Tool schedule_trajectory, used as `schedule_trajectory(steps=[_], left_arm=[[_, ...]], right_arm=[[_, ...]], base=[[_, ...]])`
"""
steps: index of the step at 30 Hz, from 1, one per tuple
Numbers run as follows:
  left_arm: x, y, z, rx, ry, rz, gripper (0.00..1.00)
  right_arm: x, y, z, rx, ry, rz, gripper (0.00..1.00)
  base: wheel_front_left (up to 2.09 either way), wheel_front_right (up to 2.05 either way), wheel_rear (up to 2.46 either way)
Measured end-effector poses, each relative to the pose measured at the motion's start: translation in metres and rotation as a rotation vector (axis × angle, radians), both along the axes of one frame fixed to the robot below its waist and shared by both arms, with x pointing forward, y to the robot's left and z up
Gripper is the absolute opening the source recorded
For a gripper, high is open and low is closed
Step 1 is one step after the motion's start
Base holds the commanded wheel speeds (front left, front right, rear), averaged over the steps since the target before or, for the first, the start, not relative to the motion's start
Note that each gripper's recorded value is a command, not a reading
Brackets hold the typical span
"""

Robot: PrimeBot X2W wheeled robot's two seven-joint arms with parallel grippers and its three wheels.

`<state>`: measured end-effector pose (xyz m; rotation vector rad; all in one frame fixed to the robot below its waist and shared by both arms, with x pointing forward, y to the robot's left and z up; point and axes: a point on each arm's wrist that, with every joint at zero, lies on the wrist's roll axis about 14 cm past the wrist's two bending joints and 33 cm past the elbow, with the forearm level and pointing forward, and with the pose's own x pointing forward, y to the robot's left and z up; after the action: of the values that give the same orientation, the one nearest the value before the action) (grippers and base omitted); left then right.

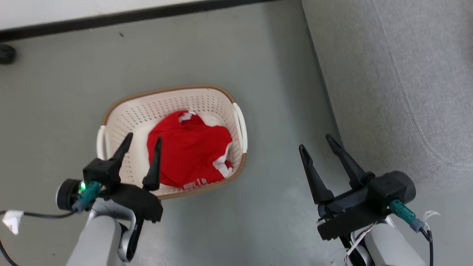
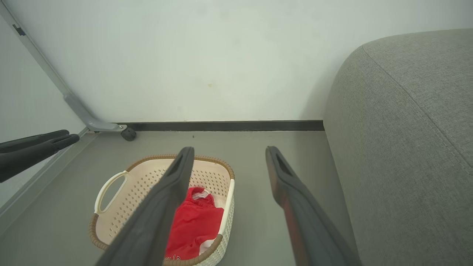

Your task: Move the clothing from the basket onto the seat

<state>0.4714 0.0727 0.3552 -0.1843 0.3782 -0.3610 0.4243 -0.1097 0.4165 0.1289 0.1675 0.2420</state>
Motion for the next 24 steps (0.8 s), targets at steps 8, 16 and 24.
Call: schedule_trajectory(steps=[8,16,24], left_arm=[[0.026,-0.009,-0.043,0.021,0.077,-0.038,1.00],[0.051,-0.029,-0.083,0.022,0.144,-0.088,1.00],[0.068,-0.039,-0.131,0.040,0.233,-0.117,1.00]], right_arm=[[0.012,-0.010,-0.022,-0.012,0.044,-0.032,1.00],[0.028,-0.022,-0.043,-0.036,0.072,-0.063,1.00],[0.045,-0.029,-0.070,-0.061,0.101,-0.073,1.00]], base=[[0.00,0.00,0.00],[0.00,0.00,0.00],[0.00,0.00,0.00]])
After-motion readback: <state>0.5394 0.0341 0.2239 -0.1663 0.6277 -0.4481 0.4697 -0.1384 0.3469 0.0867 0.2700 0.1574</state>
